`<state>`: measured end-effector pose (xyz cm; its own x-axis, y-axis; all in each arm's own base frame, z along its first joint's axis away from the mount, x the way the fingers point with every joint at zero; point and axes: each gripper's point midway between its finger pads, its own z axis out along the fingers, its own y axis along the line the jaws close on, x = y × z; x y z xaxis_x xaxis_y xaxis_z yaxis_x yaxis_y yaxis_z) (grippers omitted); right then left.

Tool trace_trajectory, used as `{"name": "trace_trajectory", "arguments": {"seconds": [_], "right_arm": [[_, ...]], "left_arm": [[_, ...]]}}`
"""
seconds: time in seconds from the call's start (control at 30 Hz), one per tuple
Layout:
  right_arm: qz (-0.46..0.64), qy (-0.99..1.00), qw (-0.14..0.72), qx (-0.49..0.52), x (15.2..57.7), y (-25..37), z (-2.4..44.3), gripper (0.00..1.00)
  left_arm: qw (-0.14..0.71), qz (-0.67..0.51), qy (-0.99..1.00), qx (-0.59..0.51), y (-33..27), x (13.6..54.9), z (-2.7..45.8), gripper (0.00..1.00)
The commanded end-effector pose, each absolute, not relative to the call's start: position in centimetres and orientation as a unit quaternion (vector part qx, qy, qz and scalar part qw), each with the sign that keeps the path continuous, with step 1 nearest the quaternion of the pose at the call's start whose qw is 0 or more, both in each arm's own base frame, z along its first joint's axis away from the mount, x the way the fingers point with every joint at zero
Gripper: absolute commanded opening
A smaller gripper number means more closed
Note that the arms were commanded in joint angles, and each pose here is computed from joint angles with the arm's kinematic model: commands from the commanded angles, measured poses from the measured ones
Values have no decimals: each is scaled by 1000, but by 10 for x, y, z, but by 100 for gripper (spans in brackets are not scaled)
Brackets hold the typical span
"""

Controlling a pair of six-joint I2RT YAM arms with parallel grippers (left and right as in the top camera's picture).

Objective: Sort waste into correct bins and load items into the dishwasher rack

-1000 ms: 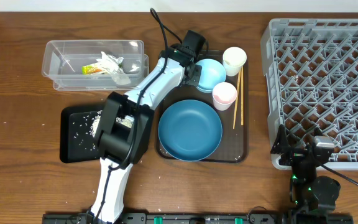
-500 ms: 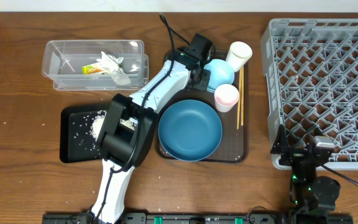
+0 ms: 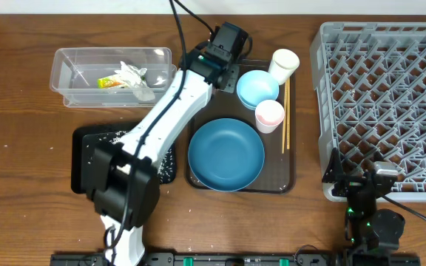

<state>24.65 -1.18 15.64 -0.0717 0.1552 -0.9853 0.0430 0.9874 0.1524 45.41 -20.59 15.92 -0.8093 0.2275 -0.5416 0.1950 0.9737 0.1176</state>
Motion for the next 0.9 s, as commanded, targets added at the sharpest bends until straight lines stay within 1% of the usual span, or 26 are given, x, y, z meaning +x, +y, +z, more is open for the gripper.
{"name": "trace_trajectory", "arguments": {"seconds": [0.0,0.03,0.13,0.2,0.27,0.37,0.5,0.63,0.83,0.87], "right_arm": [[55,732,677,59,246,-4,156,99],[55,732,677,59,246,-4,156,99],[55,732,677,59,246,-4,156,99],[55,732,677,59,246,-4,156,99],[55,732,677,59,246,-4,156,99],[55,732,677,59,246,-4,156,99],[55,732,677,59,246,-4,156,99],[55,732,677,59,246,-4,156,99],[55,732,677,59,246,-4,156,99],[55,732,677,59,246,-4,156,99]], "left_arm": [[330,34,939,94,-191,451,203,60],[340,30,935,90,-188,448,216,65],[370,21,926,73,-172,440,252,74],[382,21,922,59,-156,436,271,75],[391,25,919,37,-132,431,287,81],[391,41,919,-2,-89,423,302,85],[367,72,926,-58,-29,408,304,87],[317,100,938,-98,14,388,291,88],[267,118,948,-125,41,366,278,89],[265,119,948,-127,43,365,278,94]]}}
